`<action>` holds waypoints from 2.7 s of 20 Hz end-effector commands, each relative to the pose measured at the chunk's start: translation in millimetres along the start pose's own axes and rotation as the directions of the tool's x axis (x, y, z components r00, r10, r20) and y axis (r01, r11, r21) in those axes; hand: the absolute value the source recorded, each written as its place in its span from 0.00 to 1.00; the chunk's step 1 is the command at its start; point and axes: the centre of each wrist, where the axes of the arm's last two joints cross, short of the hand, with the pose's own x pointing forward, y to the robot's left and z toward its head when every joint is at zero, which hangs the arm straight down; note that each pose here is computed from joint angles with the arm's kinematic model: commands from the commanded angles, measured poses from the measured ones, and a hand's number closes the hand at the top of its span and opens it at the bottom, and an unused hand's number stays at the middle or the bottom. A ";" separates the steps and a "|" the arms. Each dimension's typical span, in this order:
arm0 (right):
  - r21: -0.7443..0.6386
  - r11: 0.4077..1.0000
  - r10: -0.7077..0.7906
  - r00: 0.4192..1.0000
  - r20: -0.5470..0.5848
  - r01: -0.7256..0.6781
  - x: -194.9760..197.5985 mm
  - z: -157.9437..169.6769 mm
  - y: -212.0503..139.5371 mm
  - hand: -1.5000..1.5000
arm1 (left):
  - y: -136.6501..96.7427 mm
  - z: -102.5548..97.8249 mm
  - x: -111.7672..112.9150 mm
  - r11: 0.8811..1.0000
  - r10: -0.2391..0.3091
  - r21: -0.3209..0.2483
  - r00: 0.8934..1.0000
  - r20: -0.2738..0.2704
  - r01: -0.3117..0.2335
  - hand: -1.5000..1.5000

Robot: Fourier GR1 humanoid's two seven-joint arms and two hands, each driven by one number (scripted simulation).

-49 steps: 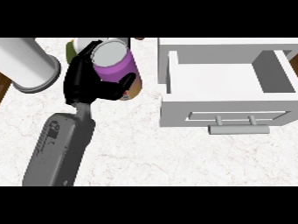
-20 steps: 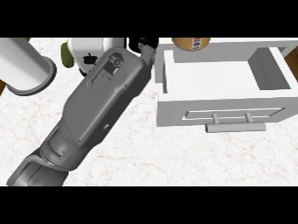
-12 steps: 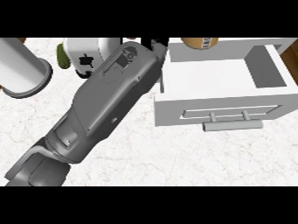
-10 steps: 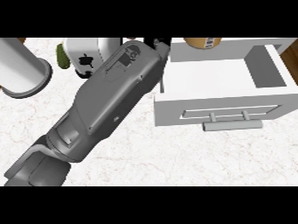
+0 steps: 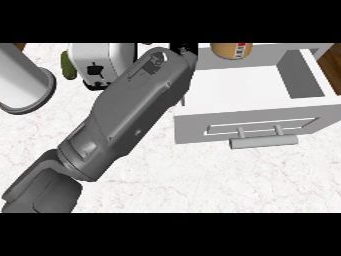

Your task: Pick up the can, place it into the drawer and close the drawer

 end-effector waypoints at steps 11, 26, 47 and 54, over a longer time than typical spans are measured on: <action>0.022 1.000 -0.002 1.000 0.013 0.001 9.1 -15.5 5.3 0.00 | -8.4 4.1 -14.9 0.987 -0.110 0.117 0.994 -0.005 0.109 0.00; 0.028 0.982 0.181 0.972 0.147 -0.188 31.1 -11.9 6.7 0.00 | 3.3 5.9 -36.8 0.993 -0.045 0.108 0.999 0.008 0.044 0.00; 0.098 0.731 0.601 0.705 0.375 -0.675 38.1 -93.8 91.9 0.00 | -13.0 8.9 -13.4 0.994 0.019 0.102 0.997 0.077 -0.026 0.00; 0.063 0.657 0.671 0.621 0.406 -0.751 -5.5 -140.4 128.5 0.00 | -16.7 12.1 -9.0 0.995 0.017 0.099 0.998 0.064 -0.023 0.00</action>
